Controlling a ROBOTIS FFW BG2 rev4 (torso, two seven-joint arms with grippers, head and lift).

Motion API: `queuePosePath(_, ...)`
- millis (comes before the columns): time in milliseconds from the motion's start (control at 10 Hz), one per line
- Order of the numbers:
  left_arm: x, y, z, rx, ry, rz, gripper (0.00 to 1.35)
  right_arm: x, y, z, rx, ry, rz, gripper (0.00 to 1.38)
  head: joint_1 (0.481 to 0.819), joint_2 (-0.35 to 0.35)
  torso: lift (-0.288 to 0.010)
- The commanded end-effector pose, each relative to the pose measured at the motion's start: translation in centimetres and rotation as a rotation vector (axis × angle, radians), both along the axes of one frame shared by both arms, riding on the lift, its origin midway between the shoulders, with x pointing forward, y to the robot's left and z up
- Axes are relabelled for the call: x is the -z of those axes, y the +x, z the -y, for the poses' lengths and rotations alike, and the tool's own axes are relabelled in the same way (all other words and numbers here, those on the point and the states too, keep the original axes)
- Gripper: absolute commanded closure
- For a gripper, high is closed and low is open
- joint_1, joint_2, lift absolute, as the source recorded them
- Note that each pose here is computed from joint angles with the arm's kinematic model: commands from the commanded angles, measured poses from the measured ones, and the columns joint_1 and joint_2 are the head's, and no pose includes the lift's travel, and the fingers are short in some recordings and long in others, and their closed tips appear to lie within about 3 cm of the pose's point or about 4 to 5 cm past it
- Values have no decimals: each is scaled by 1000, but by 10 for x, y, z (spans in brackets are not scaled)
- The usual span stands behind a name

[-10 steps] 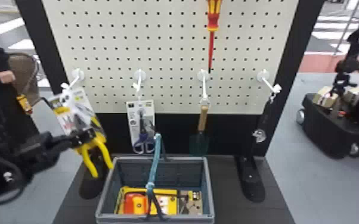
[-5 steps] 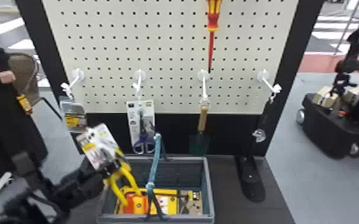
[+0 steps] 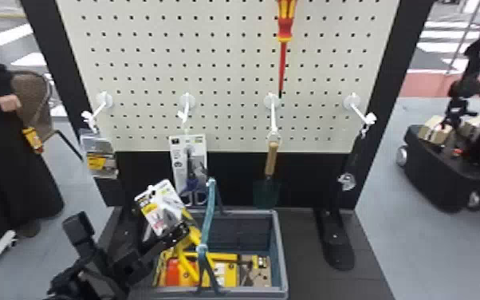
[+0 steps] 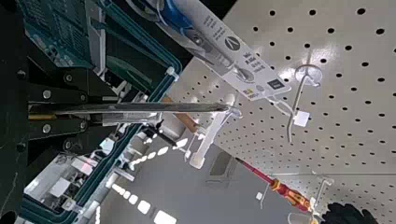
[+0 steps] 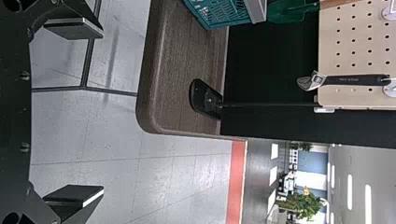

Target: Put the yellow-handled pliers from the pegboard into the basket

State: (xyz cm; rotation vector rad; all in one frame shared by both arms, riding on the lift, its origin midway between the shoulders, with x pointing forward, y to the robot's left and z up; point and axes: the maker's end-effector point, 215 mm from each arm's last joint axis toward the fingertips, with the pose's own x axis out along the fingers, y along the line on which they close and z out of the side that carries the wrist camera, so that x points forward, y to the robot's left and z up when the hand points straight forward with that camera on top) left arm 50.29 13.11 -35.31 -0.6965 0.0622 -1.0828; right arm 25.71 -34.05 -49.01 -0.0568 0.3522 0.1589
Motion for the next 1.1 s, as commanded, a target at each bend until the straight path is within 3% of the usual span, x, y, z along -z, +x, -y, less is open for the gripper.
queuePosePath(0, -7, 5, 5, 8, 1, 18, 1098, 1, 0, -1, 1, 3, 0, 122, 549, 0, -100)
queuePosePath(200, -6, 6, 4, 13, 2, 5, 124, 1, 0, 0, 7, 9, 1, 124, 549, 0, -100)
queuePosePath(300, -8, 9, -4, -9, 1, 8, 56, 0, 1, 0, 7, 9, 3, 124, 549, 0, -100)
queuePosePath(500, -12, 11, -10, -24, -2, 16, 233, 1, -1, 0, 6, 10, 1, 124, 549, 0, -100)
queuePosePath(1000, -15, 10, -10, -20, -2, 15, 256, 1, 1, 0, 6, 10, 3, 124, 549, 0, -100)
